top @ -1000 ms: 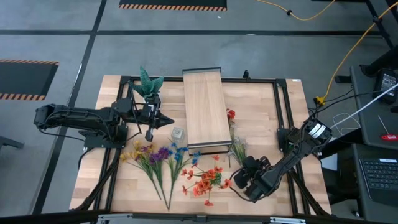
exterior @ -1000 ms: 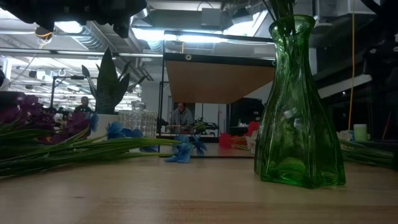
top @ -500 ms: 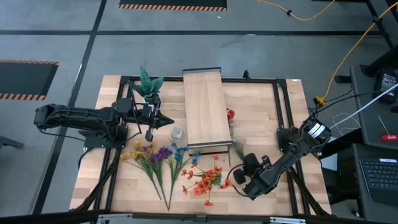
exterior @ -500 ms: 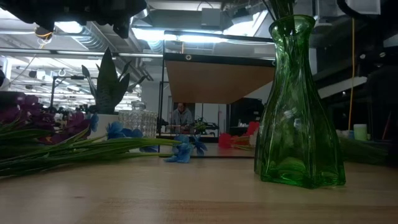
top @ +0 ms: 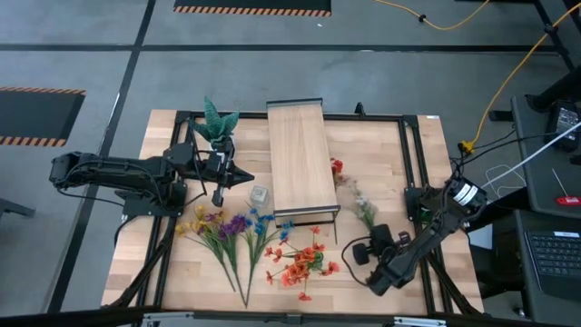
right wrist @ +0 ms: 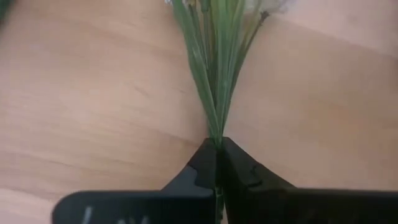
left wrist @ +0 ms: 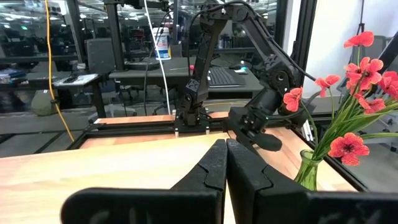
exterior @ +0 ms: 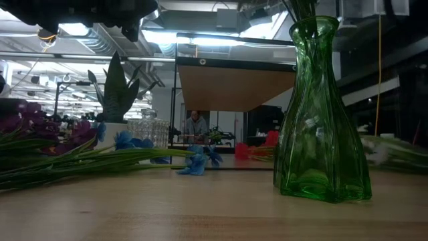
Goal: Pick and place flowers into a vace then onto a shelf
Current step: Put the white flowers into the green vase
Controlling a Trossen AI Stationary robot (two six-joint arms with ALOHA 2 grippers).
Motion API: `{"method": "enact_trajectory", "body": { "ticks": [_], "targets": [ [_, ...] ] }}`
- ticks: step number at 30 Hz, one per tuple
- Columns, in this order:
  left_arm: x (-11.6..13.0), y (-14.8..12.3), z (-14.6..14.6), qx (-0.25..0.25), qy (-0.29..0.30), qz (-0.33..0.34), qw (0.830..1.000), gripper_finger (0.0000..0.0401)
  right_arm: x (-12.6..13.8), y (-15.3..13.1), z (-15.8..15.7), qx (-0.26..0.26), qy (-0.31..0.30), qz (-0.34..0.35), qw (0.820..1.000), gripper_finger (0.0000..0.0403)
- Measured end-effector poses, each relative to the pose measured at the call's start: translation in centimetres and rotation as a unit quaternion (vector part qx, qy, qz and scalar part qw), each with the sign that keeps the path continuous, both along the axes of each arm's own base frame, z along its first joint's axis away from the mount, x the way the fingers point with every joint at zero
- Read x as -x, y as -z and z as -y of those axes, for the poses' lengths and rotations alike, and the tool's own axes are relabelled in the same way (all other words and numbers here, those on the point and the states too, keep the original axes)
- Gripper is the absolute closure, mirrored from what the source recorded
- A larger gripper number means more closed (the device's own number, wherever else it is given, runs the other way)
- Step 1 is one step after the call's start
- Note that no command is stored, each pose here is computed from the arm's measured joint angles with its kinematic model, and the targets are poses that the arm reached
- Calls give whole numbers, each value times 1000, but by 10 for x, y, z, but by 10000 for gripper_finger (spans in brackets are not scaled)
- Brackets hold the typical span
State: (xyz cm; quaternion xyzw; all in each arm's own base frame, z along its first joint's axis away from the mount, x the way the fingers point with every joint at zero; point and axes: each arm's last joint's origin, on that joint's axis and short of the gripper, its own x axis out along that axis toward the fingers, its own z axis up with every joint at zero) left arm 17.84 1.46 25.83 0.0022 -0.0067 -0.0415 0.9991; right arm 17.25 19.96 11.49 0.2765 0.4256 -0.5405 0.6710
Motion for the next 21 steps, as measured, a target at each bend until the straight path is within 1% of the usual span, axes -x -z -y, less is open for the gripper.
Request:
{"method": "enact_trajectory", "body": {
  "ticks": [3, 6, 9, 14, 18, 21],
  "targets": [
    [0, 0, 0, 7, 0, -1, 1000, 398, 7, -2, -2, 5, 11, -7, 1000, 399],
    [0, 1, 0, 10, 3, -6, 1000, 398, 13, -7, -3, 8, 15, 2, 1000, 399],
    [0, 3, 0, 11, 3, -14, 1000, 398, 17, -14, -4, 9, 5, 12, 1000, 399],
    [0, 3, 0, 11, 3, -17, 1000, 398, 20, -28, -2, 23, -24, 57, 998, 399],
    [0, 3, 0, 11, 3, -16, 1000, 398, 27, -48, 0, 26, -54, 104, 993, 399],
    [0, 3, 0, 11, 3, -16, 1000, 398, 34, -64, 5, 33, -69, 123, 989, 399]
  ]
}}
